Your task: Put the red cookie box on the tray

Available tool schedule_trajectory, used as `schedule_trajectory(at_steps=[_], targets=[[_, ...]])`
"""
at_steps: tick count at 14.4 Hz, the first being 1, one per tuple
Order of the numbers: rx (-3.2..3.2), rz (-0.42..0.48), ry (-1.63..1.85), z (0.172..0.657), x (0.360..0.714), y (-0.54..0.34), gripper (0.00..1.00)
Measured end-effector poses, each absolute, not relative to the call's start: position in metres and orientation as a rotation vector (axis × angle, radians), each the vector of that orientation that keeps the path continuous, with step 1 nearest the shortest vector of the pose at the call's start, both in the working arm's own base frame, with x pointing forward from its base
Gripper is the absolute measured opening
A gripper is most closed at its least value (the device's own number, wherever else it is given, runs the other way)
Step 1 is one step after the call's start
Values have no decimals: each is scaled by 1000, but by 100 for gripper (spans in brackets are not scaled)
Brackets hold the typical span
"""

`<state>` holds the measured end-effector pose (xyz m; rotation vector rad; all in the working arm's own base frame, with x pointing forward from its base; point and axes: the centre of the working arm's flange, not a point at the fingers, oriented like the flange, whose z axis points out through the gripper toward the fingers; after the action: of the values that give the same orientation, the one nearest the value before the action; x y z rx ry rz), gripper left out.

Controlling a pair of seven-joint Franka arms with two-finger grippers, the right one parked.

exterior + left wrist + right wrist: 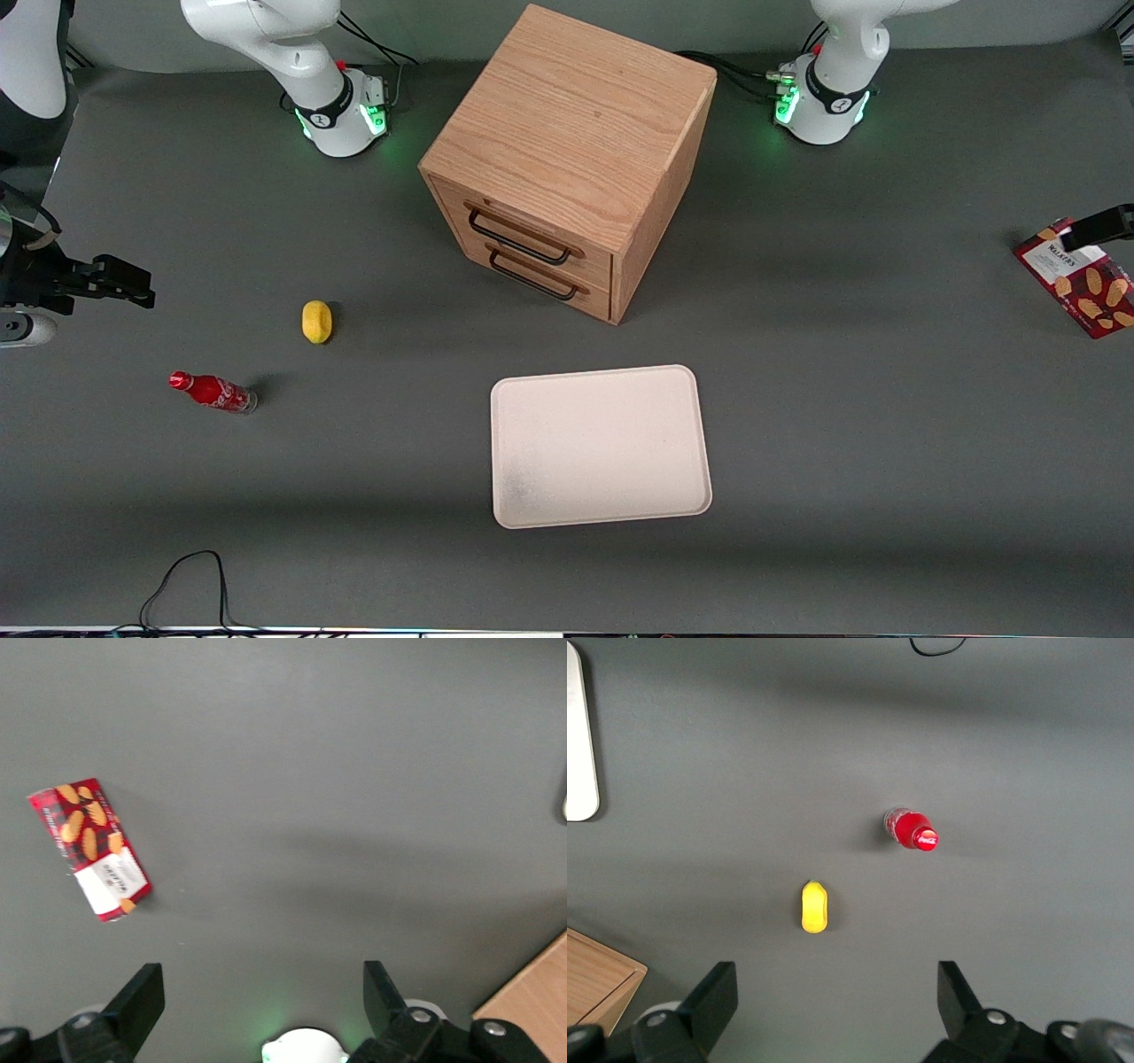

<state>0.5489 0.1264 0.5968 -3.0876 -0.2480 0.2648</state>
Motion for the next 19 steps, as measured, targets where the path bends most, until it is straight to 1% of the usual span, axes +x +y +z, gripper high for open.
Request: schedule_trajectory(at_steps=[4, 8, 10, 12, 15, 19], targets=[[-3088, 285, -195, 595, 525, 233, 100], [-3089, 322, -220, 592, 480, 353, 100], [-3086, 336, -244, 588, 461, 398, 100], [-3087, 347, -291, 583, 447, 424, 100], [-3081, 394, -406, 573, 432, 439, 100], [-3036, 494, -699, 534, 419, 452, 100]])
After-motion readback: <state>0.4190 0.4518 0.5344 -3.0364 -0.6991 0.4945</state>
